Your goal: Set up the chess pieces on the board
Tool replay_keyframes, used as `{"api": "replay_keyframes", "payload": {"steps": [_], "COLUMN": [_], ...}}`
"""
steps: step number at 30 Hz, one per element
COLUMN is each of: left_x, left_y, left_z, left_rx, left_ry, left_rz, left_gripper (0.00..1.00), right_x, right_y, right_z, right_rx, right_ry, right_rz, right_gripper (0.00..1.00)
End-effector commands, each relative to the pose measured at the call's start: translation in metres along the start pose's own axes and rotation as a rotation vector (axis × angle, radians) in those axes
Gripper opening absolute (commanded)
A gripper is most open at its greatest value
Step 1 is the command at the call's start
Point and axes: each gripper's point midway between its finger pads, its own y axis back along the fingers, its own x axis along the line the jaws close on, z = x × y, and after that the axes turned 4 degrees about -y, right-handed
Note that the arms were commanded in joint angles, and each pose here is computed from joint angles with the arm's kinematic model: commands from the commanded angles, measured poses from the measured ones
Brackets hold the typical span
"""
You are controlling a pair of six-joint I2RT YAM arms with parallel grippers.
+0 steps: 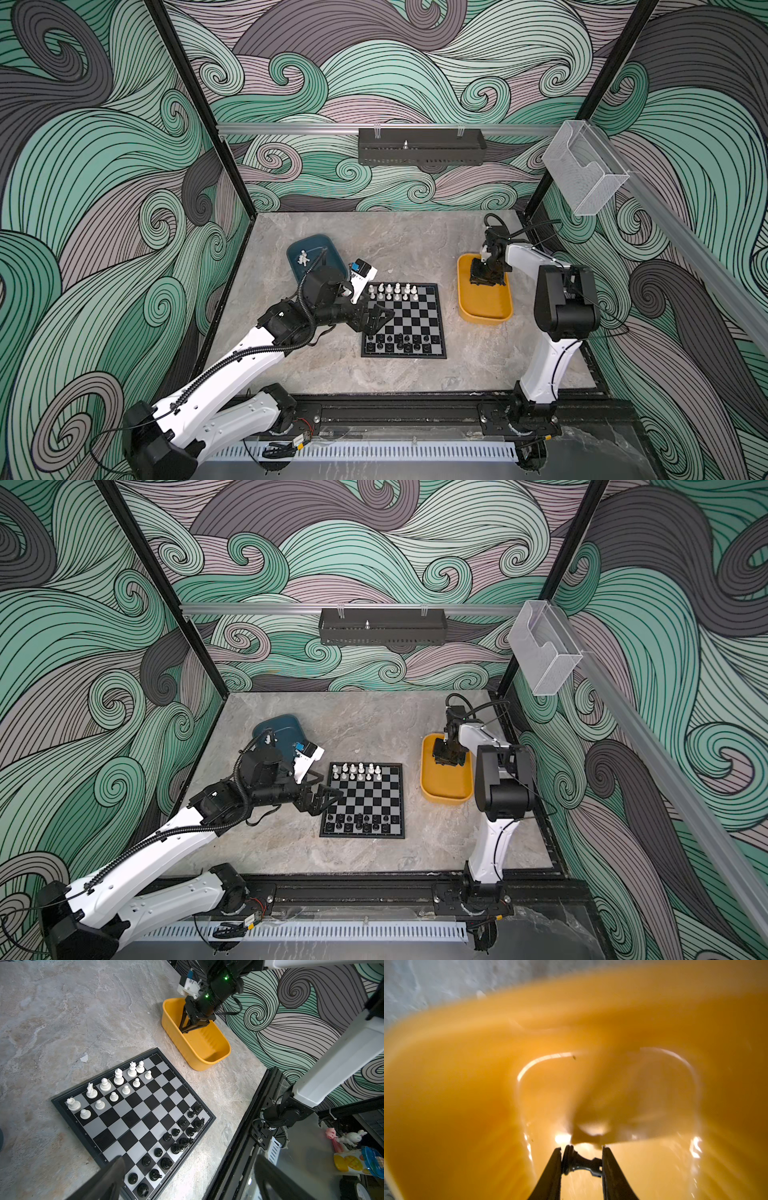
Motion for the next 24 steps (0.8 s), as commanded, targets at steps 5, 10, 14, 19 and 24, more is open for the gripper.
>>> {"api": "replay_keyframes", "payload": {"steps": [5,10,14,19,24], "left_x": [-0.004,-0.005,-0.005,-0.006,-0.007], "left_y": [0.003,0.003,0.004,0.004,0.006], "left_z": [0.005,0.004,0.004,0.005,0.006], "left_rx": [-0.024,-0.023,-0.024,-0.026,-0.032], "left_ry": [-0.007,-0.006,-0.007,-0.008,-0.012], "left_rz": [-0.023,-0.024,-0.025,-0.027,-0.027], "left_gripper": [0.99,0.98,0.99,0.99,0.99], "right_x": [-0.020,-0.020,-0.020,-0.018,-0.018], "right_y": [0.010,0.001,0.003,0.002,-0.018], "right_z": [-0.032,-0.028,-0.014,0.000,-0.009], "right_rx": [-0.001,-0.008,-0.061,-0.112,-0.067], "right_ry": [-0.276,-0.394,-0.497,-0.621,-0.728], "right_rz": [-0.038,-0.038,-0.007,0.036,0.039], "right_gripper": [0.28,0.27,0.28,0.29,0.34]}}
